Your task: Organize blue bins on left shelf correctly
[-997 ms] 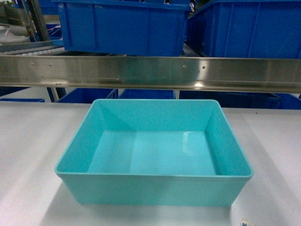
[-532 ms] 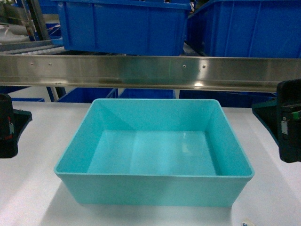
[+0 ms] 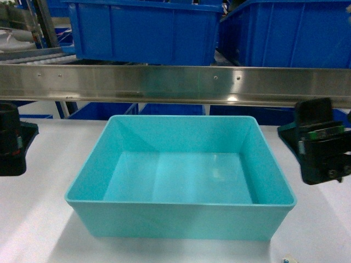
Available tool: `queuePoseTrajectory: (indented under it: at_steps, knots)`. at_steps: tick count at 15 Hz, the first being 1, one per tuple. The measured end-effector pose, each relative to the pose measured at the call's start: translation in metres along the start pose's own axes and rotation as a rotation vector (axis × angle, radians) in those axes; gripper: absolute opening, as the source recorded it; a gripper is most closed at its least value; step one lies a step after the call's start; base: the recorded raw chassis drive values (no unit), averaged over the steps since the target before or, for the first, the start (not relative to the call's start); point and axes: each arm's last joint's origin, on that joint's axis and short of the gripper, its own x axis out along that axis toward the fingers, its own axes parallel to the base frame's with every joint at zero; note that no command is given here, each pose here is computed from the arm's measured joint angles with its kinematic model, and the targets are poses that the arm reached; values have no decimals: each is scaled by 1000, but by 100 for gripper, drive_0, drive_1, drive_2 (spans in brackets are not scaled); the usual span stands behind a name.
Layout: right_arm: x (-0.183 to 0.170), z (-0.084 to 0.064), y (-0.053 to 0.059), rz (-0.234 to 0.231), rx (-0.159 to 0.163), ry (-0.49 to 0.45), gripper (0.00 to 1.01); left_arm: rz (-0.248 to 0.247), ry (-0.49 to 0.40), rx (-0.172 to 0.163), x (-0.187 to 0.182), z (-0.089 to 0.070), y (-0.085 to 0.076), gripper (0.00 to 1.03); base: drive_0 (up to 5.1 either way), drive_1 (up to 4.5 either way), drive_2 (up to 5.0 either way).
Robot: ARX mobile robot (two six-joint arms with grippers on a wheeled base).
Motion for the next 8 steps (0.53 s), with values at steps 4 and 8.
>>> queuePoseTrajectory:
  at_steps: [4,8]
  knots:
    - [41,10,5,-6,-65,43,98,-28,91,-7,33,-6,-15,98,0,0,0]
    - [73,0,10,3,-96,159,98,-16,146,0,60,-16,-25,98,0,0,0]
